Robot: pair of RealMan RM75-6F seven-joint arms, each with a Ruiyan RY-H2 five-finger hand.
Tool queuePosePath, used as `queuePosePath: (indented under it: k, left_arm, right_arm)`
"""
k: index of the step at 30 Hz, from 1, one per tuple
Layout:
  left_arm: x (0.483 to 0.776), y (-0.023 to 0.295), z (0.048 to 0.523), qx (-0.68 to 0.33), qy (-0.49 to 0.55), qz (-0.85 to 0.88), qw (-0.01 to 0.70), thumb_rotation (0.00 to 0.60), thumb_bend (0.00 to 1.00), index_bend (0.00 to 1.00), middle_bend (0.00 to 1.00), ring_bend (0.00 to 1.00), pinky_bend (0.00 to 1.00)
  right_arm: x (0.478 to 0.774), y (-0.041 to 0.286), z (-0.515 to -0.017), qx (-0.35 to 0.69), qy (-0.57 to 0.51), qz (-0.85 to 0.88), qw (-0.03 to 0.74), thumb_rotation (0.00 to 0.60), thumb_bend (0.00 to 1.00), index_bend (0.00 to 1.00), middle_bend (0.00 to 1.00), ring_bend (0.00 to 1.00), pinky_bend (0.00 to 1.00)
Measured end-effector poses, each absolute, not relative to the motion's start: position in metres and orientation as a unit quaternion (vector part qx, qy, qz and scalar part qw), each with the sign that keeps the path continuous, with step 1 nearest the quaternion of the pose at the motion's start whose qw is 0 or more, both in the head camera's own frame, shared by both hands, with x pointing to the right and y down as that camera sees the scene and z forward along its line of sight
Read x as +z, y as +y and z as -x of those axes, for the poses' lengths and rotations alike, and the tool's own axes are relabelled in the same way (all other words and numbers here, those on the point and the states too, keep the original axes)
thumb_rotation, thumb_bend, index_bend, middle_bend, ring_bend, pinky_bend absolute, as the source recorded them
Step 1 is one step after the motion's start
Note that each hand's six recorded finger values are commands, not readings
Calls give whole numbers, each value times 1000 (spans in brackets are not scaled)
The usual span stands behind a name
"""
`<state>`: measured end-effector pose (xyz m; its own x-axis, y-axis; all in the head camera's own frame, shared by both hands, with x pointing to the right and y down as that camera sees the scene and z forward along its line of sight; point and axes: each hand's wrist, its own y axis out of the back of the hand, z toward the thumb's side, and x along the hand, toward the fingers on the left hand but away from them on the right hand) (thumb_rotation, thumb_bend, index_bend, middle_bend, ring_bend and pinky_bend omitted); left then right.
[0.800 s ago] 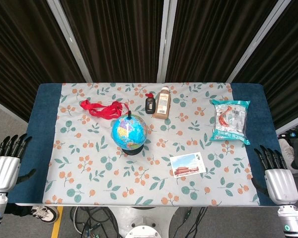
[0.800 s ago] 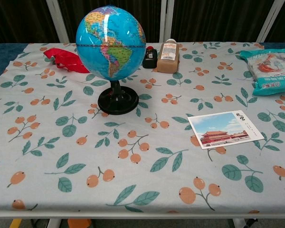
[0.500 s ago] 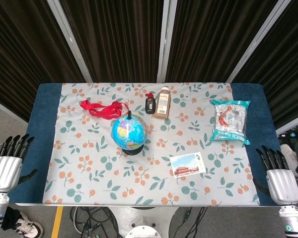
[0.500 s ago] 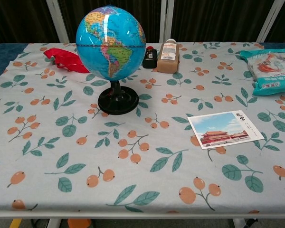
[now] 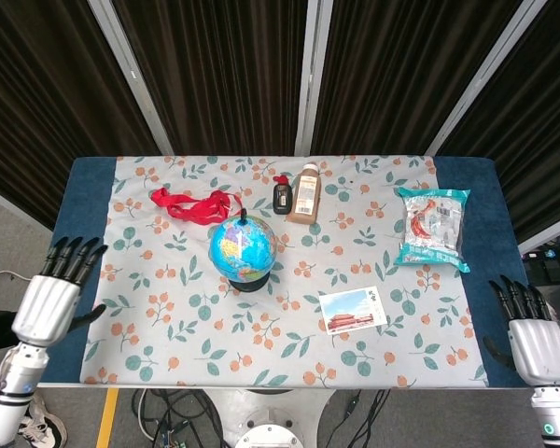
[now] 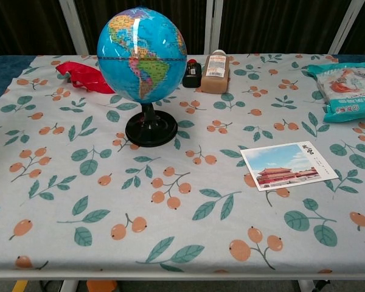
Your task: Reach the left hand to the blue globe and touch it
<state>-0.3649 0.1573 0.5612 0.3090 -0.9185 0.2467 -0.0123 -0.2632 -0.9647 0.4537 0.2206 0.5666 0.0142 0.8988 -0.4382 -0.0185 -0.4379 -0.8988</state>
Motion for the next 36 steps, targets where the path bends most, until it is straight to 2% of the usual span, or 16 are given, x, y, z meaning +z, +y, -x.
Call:
queuePosePath:
  k: [7,19,25,36]
  left_arm:
    - [559,135,289,-382,322,686,528,600,141,89,70,0,0]
    - [573,123,205,-310,240,731,559,600,141,89,69,0,0]
    - [583,121,182,-297,217,745,557,600,141,89,69,0,0]
    - [594,119,174,-300,206,746,558,600,141,89,69,0,0]
  right_arm:
    - [569,222,-453,600,-360,602,384,600,176,0,0,0,0]
    - [571,222,-455,601,-357,604,383,600,161,0,0,0,0]
    - [571,222,-457,602,-357,604,380,600,162,0,0,0,0]
    - [573,223,-459,603,-358,604,379,600,162,0,0,0,0]
